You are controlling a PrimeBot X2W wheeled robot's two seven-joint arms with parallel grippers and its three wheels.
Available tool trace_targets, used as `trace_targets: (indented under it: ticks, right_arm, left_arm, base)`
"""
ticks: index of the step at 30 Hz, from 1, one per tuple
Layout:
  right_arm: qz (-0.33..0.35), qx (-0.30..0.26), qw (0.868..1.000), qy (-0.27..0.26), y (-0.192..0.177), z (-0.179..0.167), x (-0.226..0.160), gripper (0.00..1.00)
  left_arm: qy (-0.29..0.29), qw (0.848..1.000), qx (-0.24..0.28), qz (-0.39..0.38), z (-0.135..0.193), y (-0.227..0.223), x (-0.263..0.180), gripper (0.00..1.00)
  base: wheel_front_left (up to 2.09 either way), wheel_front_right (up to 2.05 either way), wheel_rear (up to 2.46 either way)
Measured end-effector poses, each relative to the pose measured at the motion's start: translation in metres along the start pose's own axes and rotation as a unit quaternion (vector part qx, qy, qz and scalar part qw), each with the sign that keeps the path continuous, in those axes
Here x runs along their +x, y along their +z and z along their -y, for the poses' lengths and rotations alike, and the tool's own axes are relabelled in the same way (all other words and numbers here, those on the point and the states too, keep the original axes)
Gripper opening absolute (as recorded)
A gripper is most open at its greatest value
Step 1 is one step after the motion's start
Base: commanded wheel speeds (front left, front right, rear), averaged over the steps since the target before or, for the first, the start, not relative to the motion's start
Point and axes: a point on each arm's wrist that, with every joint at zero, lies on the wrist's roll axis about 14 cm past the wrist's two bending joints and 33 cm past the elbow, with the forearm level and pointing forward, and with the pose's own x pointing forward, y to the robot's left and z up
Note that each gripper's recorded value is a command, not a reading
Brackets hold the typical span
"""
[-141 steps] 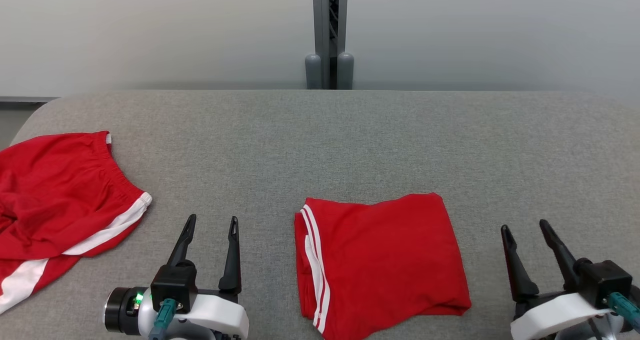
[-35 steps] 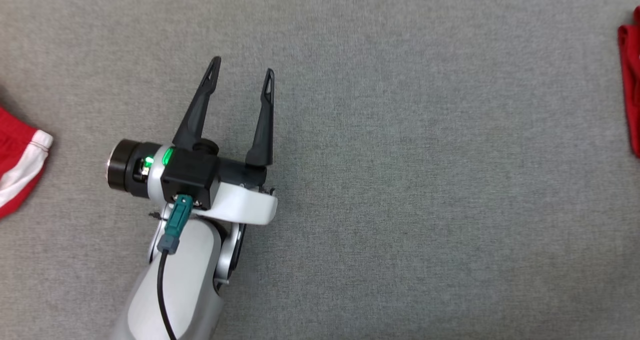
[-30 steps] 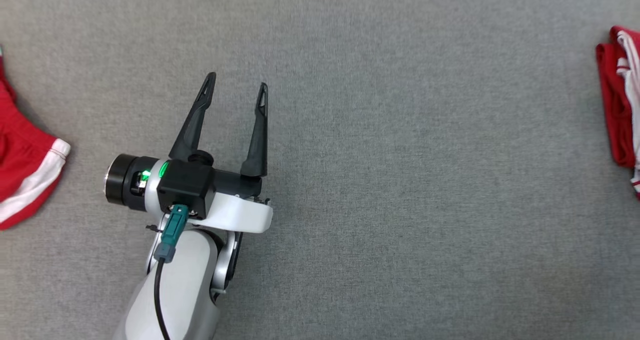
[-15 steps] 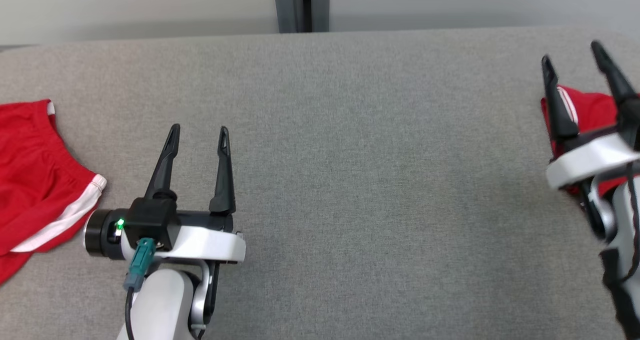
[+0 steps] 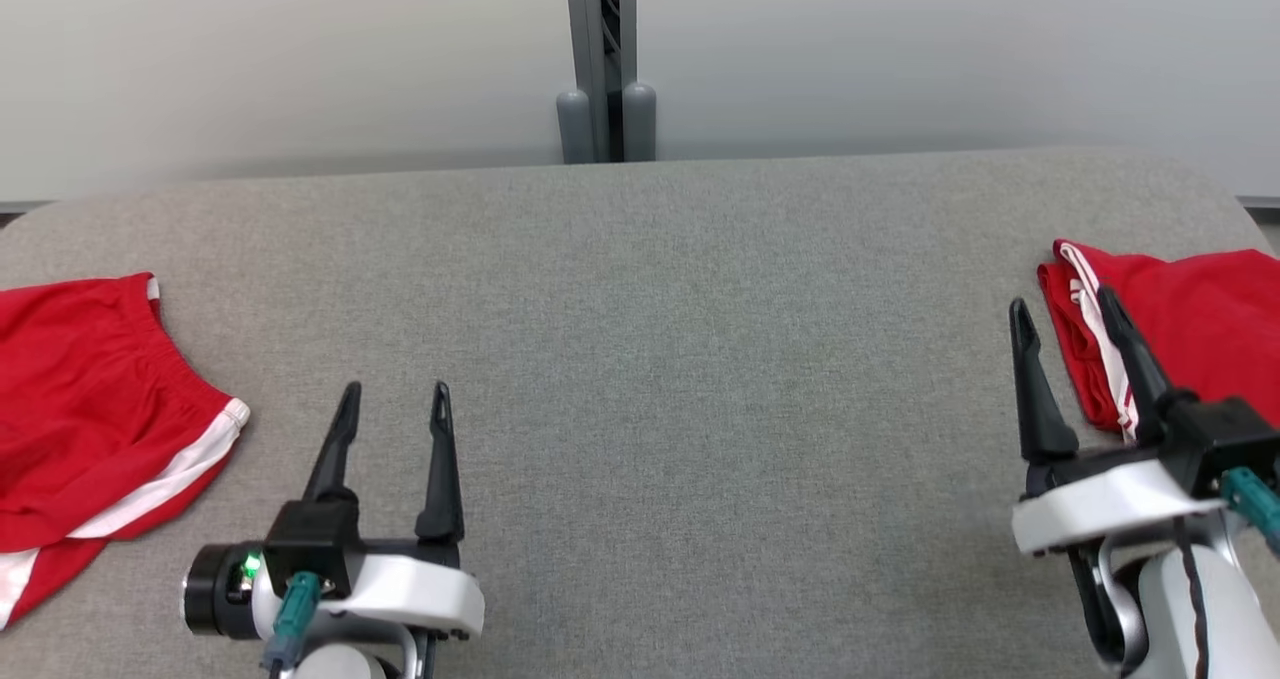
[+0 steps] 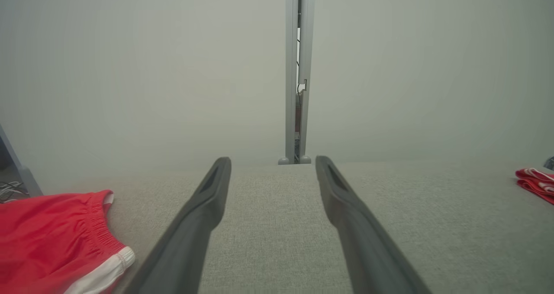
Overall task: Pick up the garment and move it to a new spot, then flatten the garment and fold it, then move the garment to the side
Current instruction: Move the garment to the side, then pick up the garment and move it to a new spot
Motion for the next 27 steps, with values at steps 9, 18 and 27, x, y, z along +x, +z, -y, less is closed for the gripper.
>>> trace_targets:
  ticks: [9,18,27]
  right_arm:
    - [-0.034,0.02,0.999,-0.002,-0.02,-0.006,-0.031,1.0]
    - [-0.038,0.028,0.999,-0.008,-0.023,-0.004,-0.032,1.0]
    - [-0.046,0.037,0.998,0.011,-0.03,-0.018,-0.025,1.0]
  left_arm:
    - [-0.002,1.0,0.002,-0.005,0.003,-0.001,-0.018,1.0]
    - [0.005,1.0,0.003,-0.01,-0.002,-0.004,-0.021,1.0]
    - [0.019,1.0,0.003,-0.009,-0.012,-0.003,-0.024,1.0]
  base:
    - [0.0,0.0,0.0]
    - [0.0,0.0,0.0]
    - [0.0,0.0,0.0]
